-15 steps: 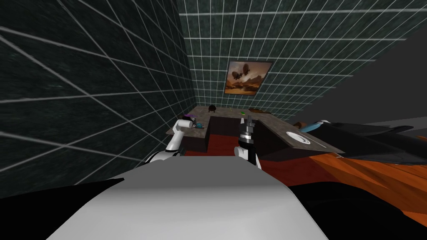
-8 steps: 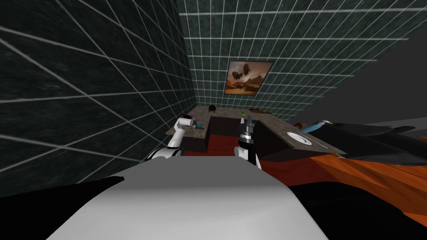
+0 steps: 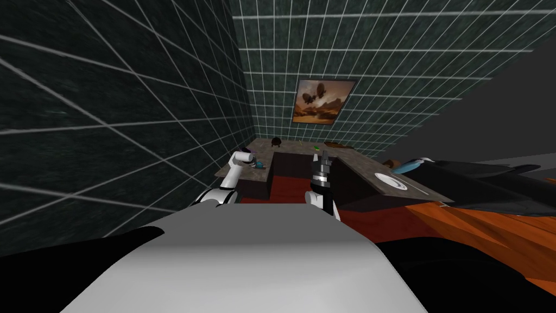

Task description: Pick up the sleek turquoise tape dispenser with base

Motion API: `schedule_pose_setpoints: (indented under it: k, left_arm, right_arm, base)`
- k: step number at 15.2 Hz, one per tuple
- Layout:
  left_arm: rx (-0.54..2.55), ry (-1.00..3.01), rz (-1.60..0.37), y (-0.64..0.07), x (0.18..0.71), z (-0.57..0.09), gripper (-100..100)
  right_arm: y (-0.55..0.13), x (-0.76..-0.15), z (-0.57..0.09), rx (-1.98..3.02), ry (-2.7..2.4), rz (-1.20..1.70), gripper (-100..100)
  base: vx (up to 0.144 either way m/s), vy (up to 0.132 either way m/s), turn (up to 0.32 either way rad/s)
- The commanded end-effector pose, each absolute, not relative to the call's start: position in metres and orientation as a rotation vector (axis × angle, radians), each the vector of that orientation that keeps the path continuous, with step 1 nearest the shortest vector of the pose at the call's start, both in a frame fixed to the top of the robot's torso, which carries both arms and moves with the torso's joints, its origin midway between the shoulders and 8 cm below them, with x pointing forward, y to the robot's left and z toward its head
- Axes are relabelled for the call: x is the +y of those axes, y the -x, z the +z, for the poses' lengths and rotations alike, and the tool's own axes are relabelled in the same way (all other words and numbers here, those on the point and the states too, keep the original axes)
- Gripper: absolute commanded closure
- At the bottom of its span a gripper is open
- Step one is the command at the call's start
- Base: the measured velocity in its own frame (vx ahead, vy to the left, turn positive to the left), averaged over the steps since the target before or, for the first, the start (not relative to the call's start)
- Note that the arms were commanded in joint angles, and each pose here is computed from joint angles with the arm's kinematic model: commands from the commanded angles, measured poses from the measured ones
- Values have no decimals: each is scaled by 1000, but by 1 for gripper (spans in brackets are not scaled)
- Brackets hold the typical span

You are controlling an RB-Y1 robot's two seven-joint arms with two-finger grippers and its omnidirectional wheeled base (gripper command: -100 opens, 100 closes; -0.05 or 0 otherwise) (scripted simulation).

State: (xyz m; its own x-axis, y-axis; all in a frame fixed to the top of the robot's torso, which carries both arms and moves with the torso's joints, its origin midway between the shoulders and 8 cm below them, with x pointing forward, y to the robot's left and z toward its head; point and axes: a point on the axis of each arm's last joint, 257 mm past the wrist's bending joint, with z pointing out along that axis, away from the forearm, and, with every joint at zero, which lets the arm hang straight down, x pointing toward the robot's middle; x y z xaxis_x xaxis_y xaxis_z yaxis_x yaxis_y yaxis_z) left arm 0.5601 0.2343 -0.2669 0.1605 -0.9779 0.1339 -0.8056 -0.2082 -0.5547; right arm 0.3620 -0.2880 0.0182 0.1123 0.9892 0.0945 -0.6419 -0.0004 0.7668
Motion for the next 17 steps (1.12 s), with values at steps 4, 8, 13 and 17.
schedule_pose_setpoints:
  k: [4, 8, 13, 17]
  left_arm:
    - [1730, 2170, -586, -549, 231, -274, -100]
    - [1739, 2194, -559, -546, 229, -276, -100]
    - [1727, 2206, -552, -555, 236, -288, -100]
    - [1719, 2211, -552, -561, 241, -296, -100]
  right_arm:
    - [-362, -288, 18, 568, -782, 1396, 0]
    - [-362, -288, 18, 568, -782, 1396, 0]
    - [-362, -288, 18, 568, -782, 1396, 0]
    - [-362, -288, 18, 568, -782, 1396, 0]
  base:
    - [23, -1, -7]
    - [24, -4, -12]
    - [-9, -4, -29]
    - [-13, -4, -26]
